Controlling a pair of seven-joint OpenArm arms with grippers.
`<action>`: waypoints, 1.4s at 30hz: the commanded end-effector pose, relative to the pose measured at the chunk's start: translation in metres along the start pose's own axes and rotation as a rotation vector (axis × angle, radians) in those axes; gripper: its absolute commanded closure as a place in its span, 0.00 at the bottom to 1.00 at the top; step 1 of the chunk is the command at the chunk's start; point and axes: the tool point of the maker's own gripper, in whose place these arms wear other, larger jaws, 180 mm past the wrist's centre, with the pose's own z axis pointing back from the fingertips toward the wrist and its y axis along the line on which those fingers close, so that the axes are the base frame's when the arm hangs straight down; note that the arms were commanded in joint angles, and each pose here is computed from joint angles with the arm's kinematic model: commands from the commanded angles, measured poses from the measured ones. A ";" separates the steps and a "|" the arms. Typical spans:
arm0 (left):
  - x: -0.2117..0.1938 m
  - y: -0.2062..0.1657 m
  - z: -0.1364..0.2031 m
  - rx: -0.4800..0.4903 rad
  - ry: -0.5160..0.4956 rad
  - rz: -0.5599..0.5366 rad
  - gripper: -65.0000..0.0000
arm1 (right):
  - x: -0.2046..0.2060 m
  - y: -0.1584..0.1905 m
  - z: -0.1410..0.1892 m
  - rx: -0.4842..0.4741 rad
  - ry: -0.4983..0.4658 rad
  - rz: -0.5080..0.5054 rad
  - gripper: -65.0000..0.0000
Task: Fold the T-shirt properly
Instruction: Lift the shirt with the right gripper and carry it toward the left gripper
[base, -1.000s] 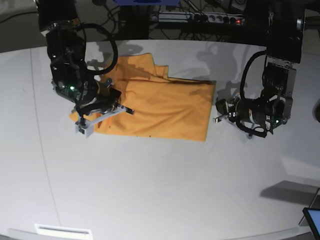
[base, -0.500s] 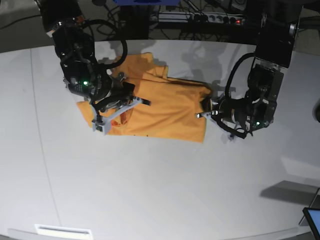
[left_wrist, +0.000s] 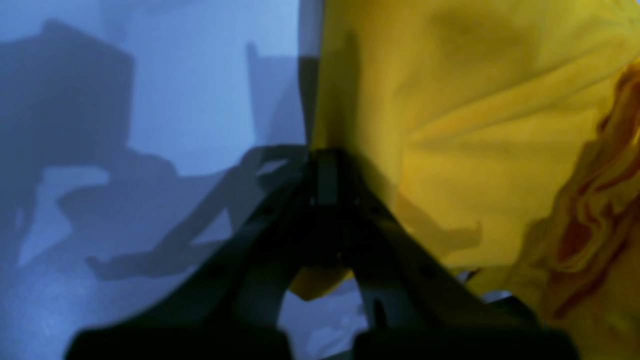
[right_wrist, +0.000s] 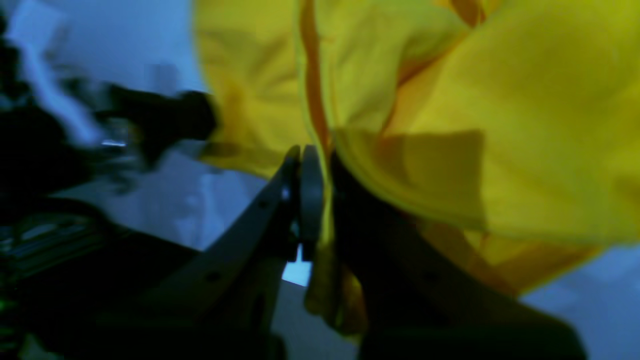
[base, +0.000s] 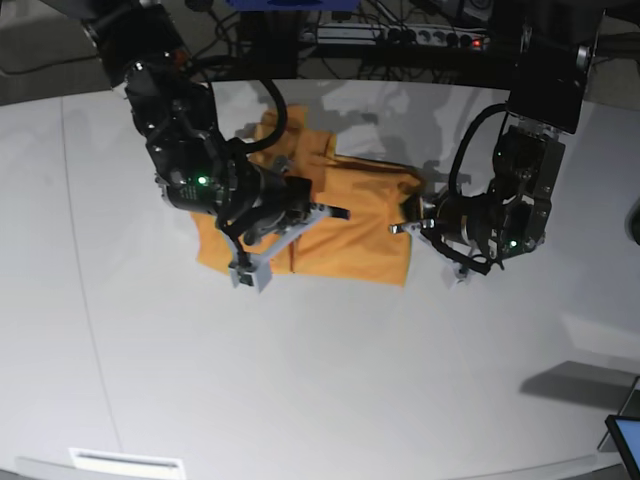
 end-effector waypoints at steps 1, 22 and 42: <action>0.002 0.002 0.003 0.013 -0.005 -0.011 1.00 | 0.009 0.015 0.006 0.043 -0.029 0.010 1.00; -0.015 -0.033 -0.002 -0.024 0.022 -0.137 1.00 | -0.011 0.081 -0.005 0.153 0.035 0.115 1.00; 0.034 0.009 0.113 -0.213 -0.167 0.041 1.00 | 0.010 0.056 -0.038 0.025 0.035 0.120 1.00</action>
